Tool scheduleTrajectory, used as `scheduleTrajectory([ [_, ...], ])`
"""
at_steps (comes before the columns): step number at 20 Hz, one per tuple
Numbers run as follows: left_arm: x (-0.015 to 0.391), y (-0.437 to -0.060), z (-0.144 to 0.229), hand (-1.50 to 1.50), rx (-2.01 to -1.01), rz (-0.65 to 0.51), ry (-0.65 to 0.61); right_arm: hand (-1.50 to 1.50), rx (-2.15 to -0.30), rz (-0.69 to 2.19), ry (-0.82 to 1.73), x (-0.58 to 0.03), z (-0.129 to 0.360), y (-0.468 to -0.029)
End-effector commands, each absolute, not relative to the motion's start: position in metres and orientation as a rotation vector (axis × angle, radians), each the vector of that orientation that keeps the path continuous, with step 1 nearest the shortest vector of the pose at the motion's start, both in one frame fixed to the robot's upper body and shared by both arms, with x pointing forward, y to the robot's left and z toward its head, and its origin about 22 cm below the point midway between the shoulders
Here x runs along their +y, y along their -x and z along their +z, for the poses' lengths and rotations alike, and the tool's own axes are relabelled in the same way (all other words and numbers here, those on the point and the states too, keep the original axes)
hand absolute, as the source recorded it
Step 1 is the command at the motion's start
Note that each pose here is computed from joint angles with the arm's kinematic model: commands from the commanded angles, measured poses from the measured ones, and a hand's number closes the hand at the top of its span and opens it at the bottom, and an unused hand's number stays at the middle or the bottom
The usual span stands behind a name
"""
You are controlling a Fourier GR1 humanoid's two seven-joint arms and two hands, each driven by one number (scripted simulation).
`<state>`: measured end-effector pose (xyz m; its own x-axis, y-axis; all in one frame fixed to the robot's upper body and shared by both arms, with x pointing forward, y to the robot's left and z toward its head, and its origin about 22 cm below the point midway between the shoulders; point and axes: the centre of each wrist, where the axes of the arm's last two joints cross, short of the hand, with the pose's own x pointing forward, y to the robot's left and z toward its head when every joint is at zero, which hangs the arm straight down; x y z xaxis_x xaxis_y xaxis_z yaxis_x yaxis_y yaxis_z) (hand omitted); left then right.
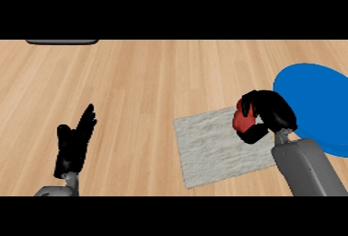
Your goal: Pick the bell pepper from the placemat and place it in the plate
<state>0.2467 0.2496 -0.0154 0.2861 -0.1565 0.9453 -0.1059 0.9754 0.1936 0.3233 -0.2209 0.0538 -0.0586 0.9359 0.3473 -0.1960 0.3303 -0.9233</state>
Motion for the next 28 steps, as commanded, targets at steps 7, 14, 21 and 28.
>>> scheduleTrajectory([
  [7, 0.265, -0.252, 0.003, 0.00, -1.269, -0.030, -0.237, 1.50, -1.542, 0.793, 1.061, -0.253, 0.115, -0.308],
  [14, 0.254, -0.256, -0.019, 0.00, -1.281, -0.026, -0.256, 1.50, -1.511, 0.564, 1.236, -0.293, 0.157, -0.299],
  [21, 0.261, -0.243, -0.012, 0.00, -1.275, -0.034, -0.251, 1.50, -1.394, 0.475, 1.254, -0.326, 0.155, -0.324],
  [28, 0.248, -0.252, -0.011, 0.00, -1.286, -0.037, -0.214, 1.50, -1.334, 0.473, 1.245, -0.388, 0.151, -0.353],
])
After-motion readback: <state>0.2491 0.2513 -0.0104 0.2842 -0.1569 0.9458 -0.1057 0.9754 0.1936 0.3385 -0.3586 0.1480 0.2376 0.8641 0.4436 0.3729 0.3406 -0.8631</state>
